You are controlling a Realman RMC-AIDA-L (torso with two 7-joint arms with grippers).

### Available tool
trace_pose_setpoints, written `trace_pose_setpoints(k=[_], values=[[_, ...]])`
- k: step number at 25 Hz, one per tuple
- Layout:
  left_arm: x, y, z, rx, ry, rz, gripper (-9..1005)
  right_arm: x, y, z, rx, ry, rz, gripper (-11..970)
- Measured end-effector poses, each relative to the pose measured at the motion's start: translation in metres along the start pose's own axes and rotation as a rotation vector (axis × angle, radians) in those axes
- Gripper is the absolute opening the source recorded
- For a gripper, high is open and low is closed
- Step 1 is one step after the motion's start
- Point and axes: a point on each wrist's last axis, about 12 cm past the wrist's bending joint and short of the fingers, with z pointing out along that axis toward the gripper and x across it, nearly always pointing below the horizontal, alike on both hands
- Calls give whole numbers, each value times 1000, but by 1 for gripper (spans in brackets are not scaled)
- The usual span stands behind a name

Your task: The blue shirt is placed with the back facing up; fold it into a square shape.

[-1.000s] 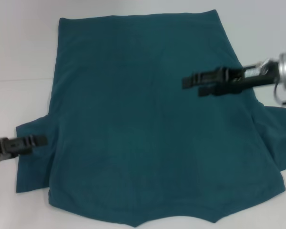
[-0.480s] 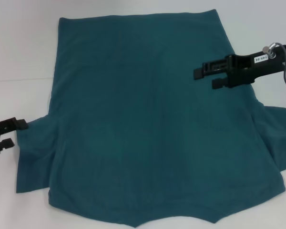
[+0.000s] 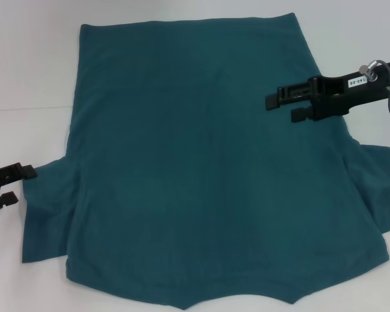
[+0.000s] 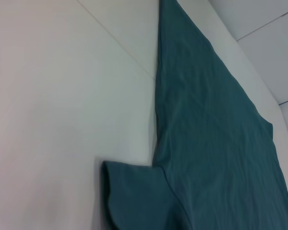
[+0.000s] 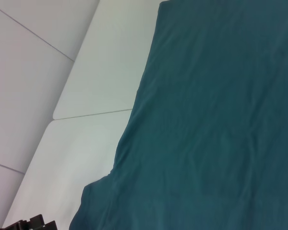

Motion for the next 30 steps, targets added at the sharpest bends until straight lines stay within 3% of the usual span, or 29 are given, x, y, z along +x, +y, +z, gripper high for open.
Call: trace_pose_setpoints(k=[13, 20, 30], values=[[-2, 3, 2, -25, -19, 2, 843, -1, 2, 0, -3, 2, -1, 915], [2, 9, 9, -89, -7, 21, 843, 0, 1, 1, -2, 2, 3, 916], [7, 5, 23, -100, 21, 34, 842, 0, -1, 0, 2, -2, 8, 916]])
